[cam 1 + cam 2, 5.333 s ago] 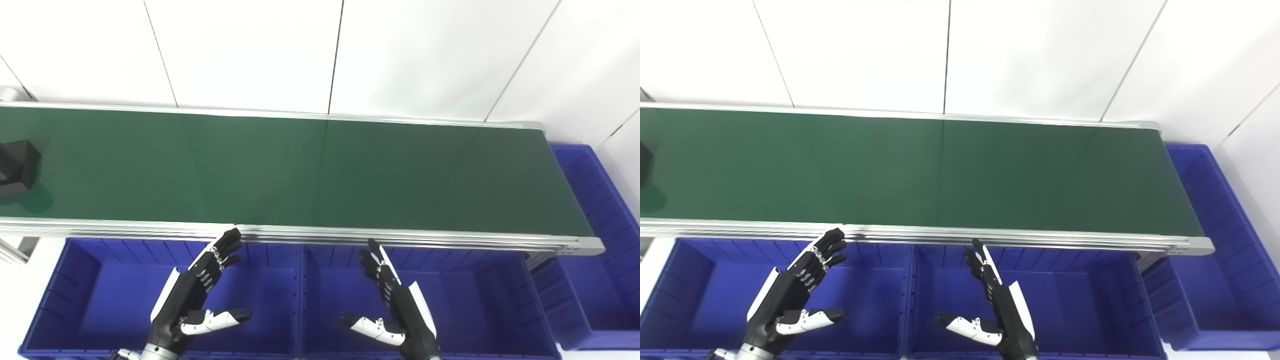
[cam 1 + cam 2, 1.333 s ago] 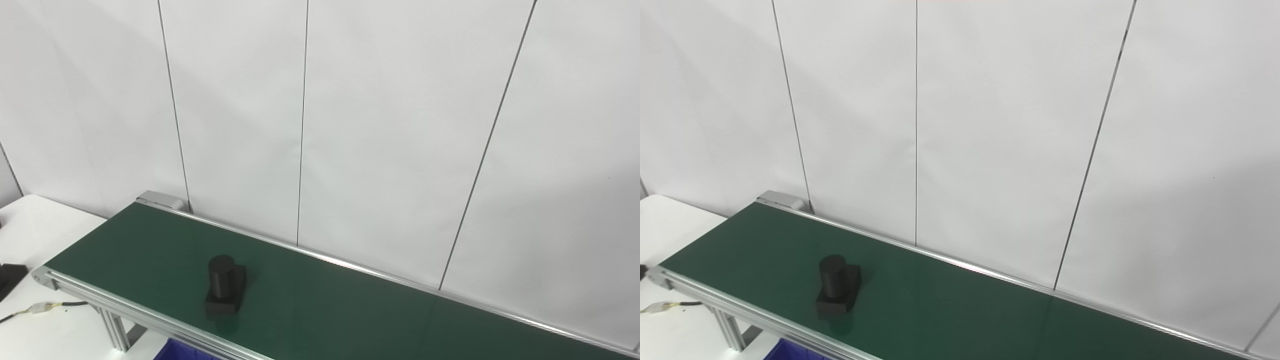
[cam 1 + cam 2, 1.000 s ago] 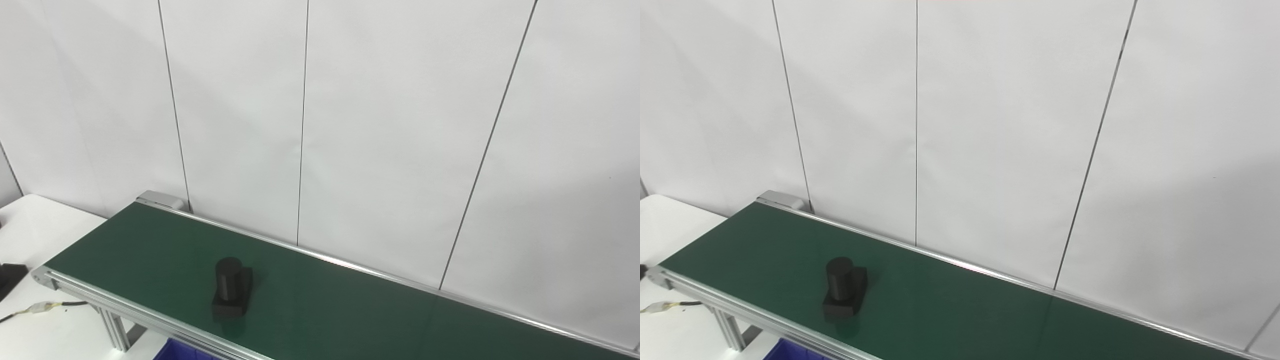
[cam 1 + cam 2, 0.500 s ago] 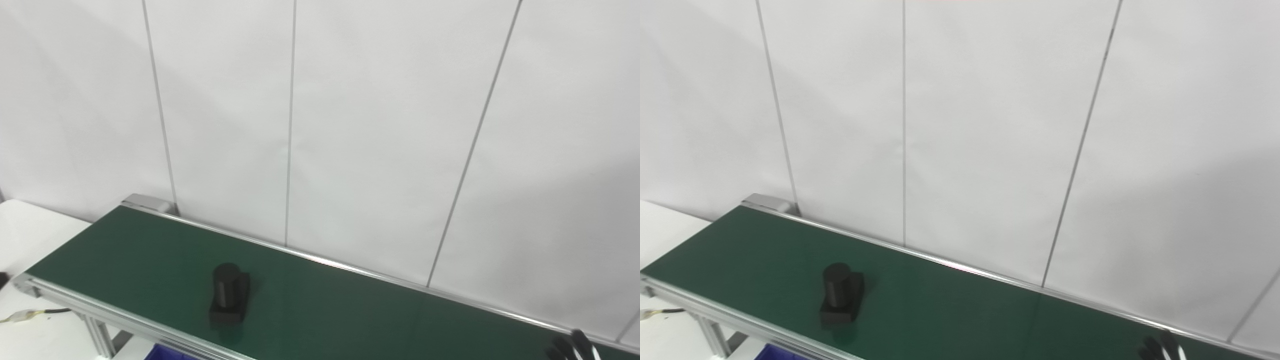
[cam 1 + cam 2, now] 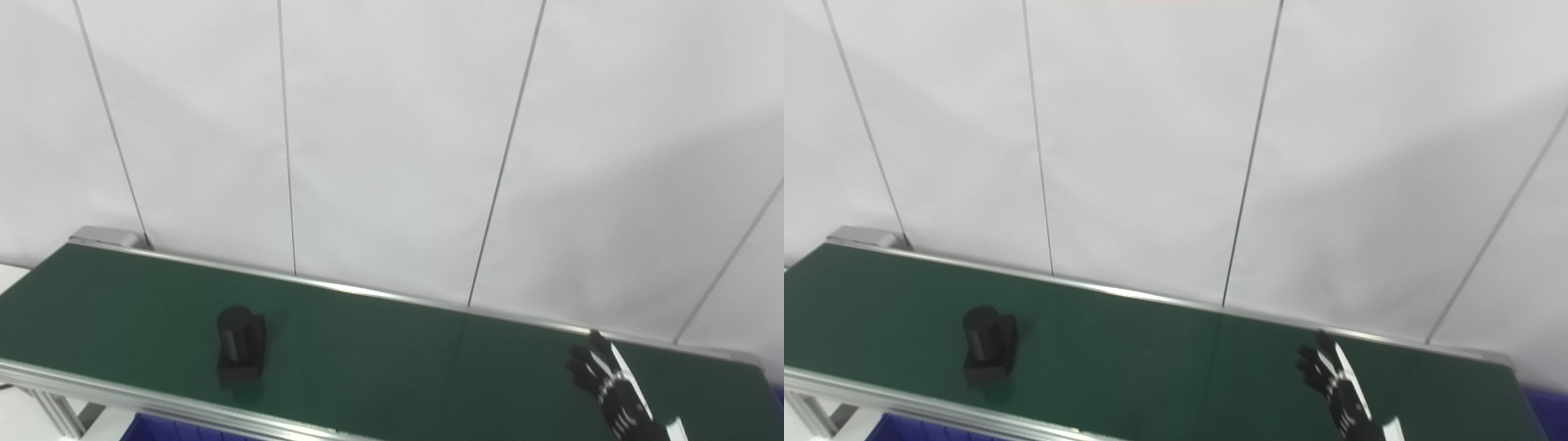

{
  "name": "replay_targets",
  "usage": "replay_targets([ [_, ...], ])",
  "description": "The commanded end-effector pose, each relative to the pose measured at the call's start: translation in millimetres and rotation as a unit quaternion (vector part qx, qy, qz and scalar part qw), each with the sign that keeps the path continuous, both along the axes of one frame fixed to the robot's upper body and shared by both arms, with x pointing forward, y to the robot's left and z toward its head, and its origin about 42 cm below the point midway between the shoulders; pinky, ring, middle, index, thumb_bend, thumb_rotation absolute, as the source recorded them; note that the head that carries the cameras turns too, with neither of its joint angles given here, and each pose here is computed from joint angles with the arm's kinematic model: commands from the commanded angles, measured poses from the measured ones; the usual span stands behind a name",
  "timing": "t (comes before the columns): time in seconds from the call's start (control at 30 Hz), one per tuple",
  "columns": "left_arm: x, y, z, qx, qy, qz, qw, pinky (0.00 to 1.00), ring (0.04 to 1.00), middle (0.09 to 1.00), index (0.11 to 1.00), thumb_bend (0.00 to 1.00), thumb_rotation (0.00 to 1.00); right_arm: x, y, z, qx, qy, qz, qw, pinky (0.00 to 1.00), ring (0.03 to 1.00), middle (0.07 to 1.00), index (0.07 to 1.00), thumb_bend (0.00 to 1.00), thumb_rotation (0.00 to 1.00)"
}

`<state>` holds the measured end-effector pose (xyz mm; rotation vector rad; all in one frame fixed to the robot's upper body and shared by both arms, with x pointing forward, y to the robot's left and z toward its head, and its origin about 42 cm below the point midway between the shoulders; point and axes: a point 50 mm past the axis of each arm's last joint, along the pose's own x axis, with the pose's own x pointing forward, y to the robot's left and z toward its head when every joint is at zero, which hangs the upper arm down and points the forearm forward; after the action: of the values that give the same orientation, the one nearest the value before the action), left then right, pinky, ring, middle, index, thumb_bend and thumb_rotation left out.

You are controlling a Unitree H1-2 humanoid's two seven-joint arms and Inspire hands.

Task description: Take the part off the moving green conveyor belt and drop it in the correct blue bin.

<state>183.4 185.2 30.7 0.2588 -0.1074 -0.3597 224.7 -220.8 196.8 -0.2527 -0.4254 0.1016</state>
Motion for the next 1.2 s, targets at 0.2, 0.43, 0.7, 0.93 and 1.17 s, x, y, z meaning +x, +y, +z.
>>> replay_targets([
  [0.2,6,2,18,-0.021,-0.035,-0.015,0.999,0.8,0.845,0.864,0.848,0.93,0.28,1,5,20,-0.001,-0.016,-0.005,1.0,0.84,0.847,0.877,0.961,0.87,0.54],
  [0.43,5,1,24,-0.025,-0.043,-0.017,0.999,0.82,0.862,0.875,0.859,0.89,0.31,10,9,24,-0.013,-0.007,0.003,1.0,0.85,0.85,0.884,0.967,0.86,0.53],
  [0.7,10,-5,31,-0.031,-0.055,-0.016,0.998,0.83,0.866,0.888,0.869,0.86,0.32,26,10,25,-0.016,-0.001,0.005,1.0,0.83,0.839,0.869,0.956,0.85,0.5],
  [0.93,13,-5,33,-0.032,-0.058,-0.018,0.998,0.82,0.857,0.883,0.863,0.87,0.32,33,11,24,-0.018,0.005,0.008,1.0,0.85,0.851,0.875,0.96,0.86,0.5],
  [1.17,-3,2,51,-0.037,-0.057,-0.034,0.997,0.85,0.883,0.894,0.891,0.87,0.33,39,12,25,-0.03,0.011,0.009,0.999,0.84,0.855,0.88,0.959,0.86,0.5],
])
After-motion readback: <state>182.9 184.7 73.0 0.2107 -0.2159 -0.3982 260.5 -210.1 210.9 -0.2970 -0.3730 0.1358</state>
